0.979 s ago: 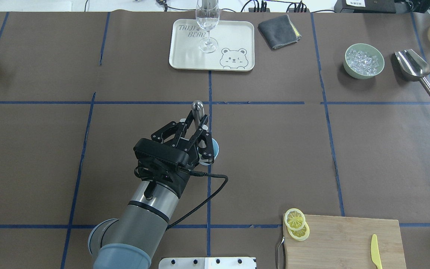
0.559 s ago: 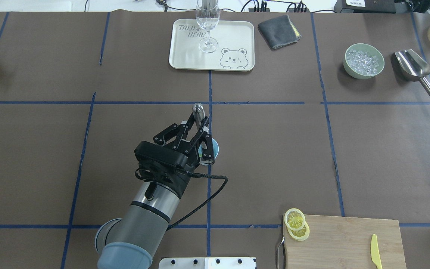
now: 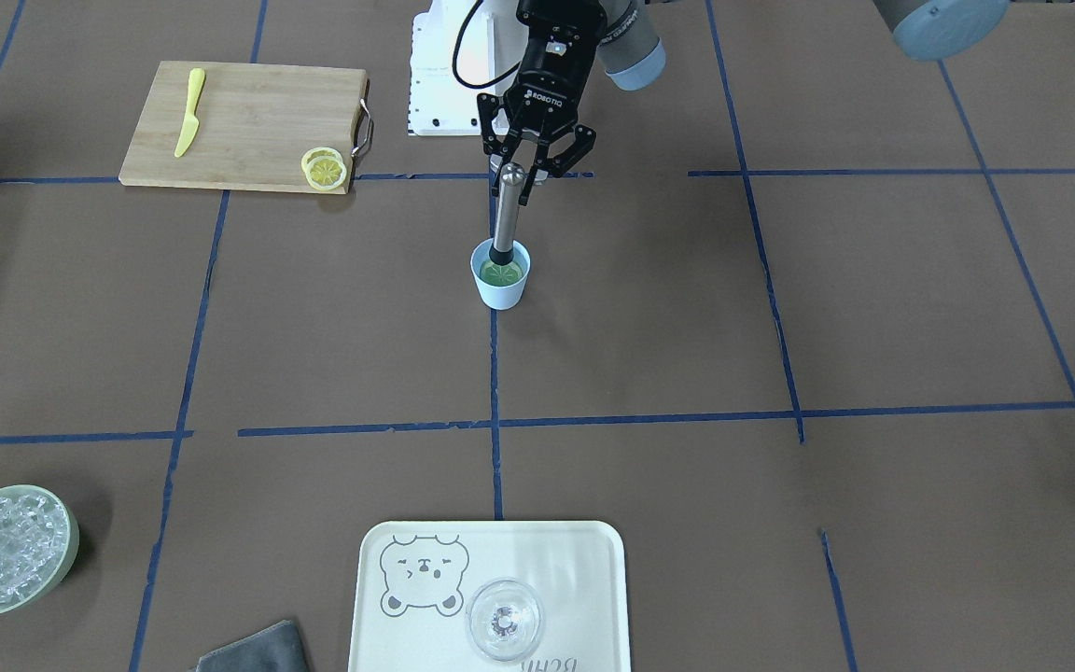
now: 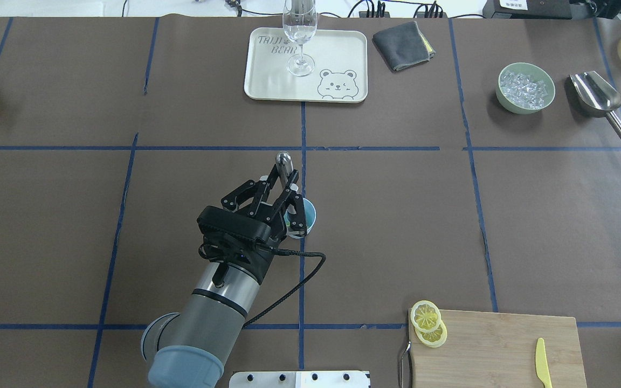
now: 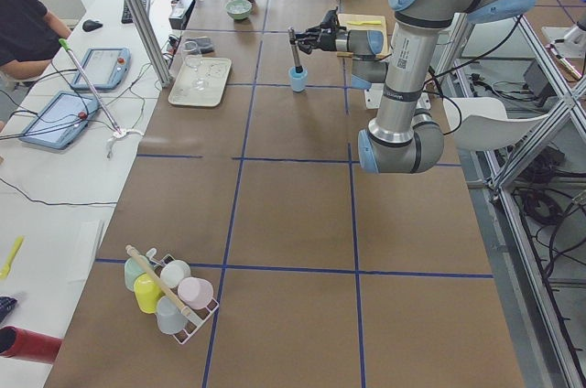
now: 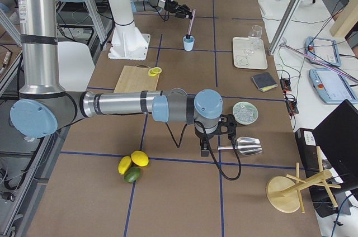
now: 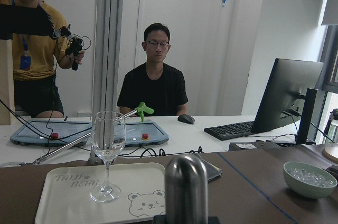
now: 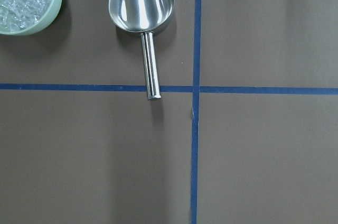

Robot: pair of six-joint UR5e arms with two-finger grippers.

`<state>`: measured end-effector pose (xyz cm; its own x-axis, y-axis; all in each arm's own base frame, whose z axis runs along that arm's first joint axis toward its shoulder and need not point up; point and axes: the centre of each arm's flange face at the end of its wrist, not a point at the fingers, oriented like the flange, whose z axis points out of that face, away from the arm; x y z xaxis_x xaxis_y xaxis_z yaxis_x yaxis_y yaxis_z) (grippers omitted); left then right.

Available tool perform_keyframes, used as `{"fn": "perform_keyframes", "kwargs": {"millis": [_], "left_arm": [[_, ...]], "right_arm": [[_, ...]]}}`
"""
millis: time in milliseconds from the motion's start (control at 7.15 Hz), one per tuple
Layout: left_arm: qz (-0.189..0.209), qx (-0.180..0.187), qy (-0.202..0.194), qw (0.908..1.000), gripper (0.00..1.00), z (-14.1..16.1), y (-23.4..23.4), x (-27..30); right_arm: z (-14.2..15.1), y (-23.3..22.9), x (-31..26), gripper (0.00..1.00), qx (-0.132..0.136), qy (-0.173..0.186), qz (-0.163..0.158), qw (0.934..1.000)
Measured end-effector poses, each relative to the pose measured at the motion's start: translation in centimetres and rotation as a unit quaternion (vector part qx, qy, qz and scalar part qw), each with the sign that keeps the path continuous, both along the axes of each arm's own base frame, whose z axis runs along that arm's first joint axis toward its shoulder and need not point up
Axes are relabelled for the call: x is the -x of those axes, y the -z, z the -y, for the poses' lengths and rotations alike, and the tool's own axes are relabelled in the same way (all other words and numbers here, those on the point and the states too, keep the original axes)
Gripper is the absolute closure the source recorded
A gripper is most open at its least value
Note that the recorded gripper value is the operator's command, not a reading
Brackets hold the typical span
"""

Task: Squeeze lemon into cup
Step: 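Press the muddler down onto the lemon inside the cup with the left gripper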

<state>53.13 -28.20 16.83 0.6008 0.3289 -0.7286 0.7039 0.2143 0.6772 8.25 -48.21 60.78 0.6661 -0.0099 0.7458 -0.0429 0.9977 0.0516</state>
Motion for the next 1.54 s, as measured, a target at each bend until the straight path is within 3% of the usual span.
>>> {"fn": "perform_keyframes", "kwargs": {"millis": [1538], "left_arm": [[0.039, 0.005, 0.000, 0.9992, 1.00, 0.9, -2.2, -3.9]], "right_arm": [[0.0, 0.0, -0.1, 0.00, 0.000, -0.001, -0.001, 1.0000]]}}
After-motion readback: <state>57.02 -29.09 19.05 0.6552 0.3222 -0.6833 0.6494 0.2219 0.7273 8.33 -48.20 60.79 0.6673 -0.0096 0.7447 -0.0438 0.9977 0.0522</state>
